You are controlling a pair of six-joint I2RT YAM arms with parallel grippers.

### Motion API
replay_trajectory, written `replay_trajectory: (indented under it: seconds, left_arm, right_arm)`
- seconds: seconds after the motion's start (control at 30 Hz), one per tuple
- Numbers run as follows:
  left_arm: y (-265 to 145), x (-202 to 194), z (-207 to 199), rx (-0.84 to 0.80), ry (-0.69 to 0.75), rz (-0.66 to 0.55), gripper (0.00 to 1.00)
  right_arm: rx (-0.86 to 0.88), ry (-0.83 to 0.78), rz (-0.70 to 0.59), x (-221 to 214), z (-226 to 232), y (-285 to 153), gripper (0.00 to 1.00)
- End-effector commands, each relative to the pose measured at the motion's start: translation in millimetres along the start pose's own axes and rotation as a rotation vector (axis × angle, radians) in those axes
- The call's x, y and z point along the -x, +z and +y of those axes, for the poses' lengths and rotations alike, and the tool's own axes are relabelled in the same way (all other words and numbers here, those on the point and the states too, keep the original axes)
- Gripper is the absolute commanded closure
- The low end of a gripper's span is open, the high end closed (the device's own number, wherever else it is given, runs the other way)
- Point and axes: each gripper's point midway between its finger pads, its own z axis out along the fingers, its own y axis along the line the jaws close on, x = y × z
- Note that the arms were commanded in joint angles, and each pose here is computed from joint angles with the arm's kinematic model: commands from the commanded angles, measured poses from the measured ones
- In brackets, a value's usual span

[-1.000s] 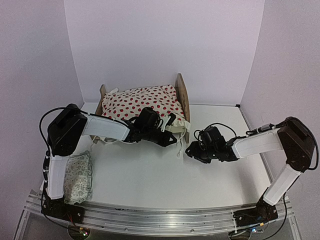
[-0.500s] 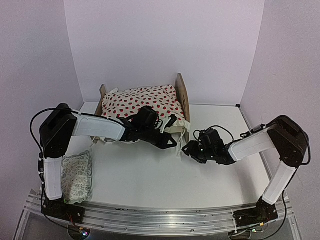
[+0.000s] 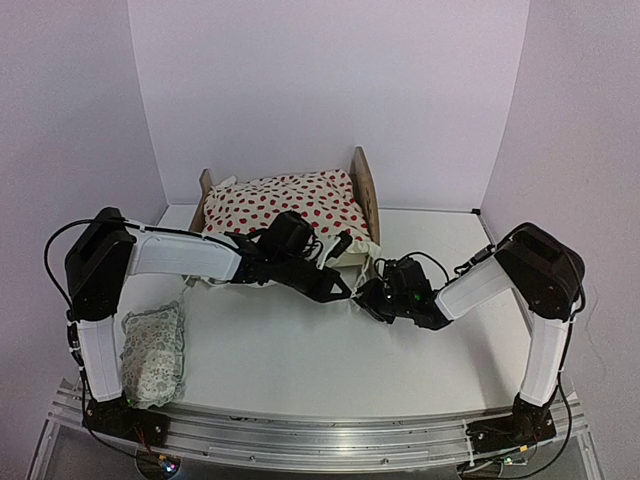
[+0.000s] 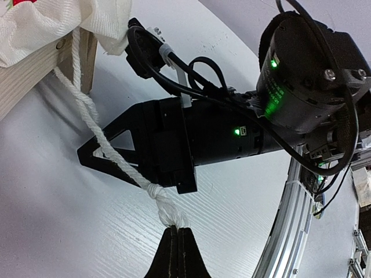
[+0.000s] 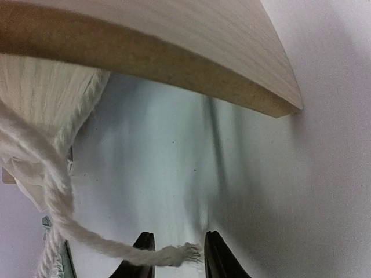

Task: Set up the pet bed
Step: Tie the right ropes of the mattress at the bed frame base.

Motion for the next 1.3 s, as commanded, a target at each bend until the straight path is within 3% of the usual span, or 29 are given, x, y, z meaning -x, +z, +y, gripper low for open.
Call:
replay_trajectory:
  seconds: [0.0,0.2,0.33,0.7,1.07,1.27]
  left_arm:
    - [-30,13,-24,-0.035,0.021,-0.038,1.0]
    - [-50,5,-47,-0.108,0.04,-0.022,1.0]
    - [-62,-12,-58,-0.122,0.083,0.022,1.0]
    - [-76,-42,-64,-0.151,0.104,0.061,1.0]
    - [-49,-38,-52,-0.129,0.092,0.055,1.0]
    - [-42,-47,-40,-0.086,0.094,0.091,1.0]
  right_arm:
    - [0.045,0.012,-0.019,5,9,-8,0.82]
    - [0.096,0.038,0.054,-3,27,-17,1.0]
    - [0.11,0.044,0.141,-15,38,-32,1.0]
    - [0.011,-0.124,0.343,-81,34,-90,1.0]
    - [0.0,-0.166,0.362,-96,34,-117,1.0]
    - [0.065,-0.196,0.479,-119,56,-115,1.0]
